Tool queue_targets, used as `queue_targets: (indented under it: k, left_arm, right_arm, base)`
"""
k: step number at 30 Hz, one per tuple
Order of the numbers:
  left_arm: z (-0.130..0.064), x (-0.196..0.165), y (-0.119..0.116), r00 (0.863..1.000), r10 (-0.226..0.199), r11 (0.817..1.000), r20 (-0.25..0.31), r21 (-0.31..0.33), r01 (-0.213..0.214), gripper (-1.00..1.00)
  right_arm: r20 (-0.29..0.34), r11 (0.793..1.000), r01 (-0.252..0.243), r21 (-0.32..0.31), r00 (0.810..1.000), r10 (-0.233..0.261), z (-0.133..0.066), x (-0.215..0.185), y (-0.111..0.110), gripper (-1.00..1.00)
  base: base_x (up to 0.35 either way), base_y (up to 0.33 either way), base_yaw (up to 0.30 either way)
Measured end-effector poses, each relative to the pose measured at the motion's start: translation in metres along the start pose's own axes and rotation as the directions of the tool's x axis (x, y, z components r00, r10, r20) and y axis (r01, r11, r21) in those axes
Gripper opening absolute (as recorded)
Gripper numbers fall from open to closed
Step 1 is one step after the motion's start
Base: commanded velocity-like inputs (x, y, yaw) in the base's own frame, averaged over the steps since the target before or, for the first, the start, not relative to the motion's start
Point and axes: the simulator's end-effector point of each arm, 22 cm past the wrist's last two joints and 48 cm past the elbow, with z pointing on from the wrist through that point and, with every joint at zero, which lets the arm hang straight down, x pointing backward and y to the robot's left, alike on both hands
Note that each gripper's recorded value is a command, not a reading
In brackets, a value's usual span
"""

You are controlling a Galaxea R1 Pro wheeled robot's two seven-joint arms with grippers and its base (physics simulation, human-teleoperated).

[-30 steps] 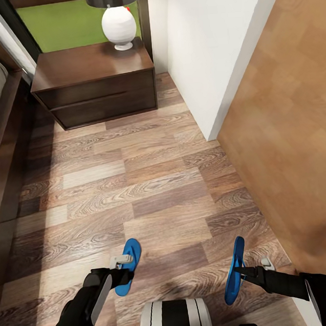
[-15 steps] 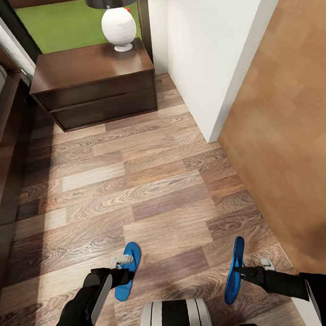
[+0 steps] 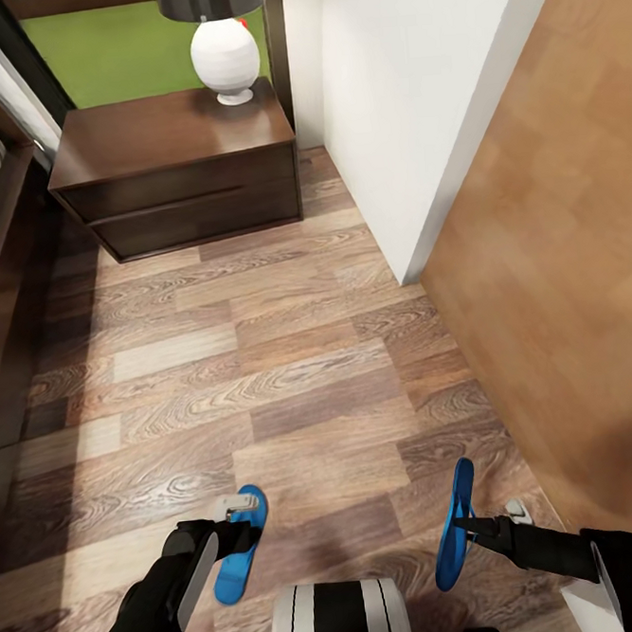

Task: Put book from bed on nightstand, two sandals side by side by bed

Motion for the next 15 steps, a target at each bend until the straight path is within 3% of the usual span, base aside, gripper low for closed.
queue_targets:
  k: [15]
  left_arm:
    - [0.0001,0.0002,0.0001,1.000,-0.002,1.000,-0.001,0.001,0.002,1.00]
  right_arm:
    - [0.002,1.000,0.000,-0.005,1.000,0.000,0.0001,-0.0004,0.0011,-1.00]
  base:
    - [0.010,-0.007,0.000]
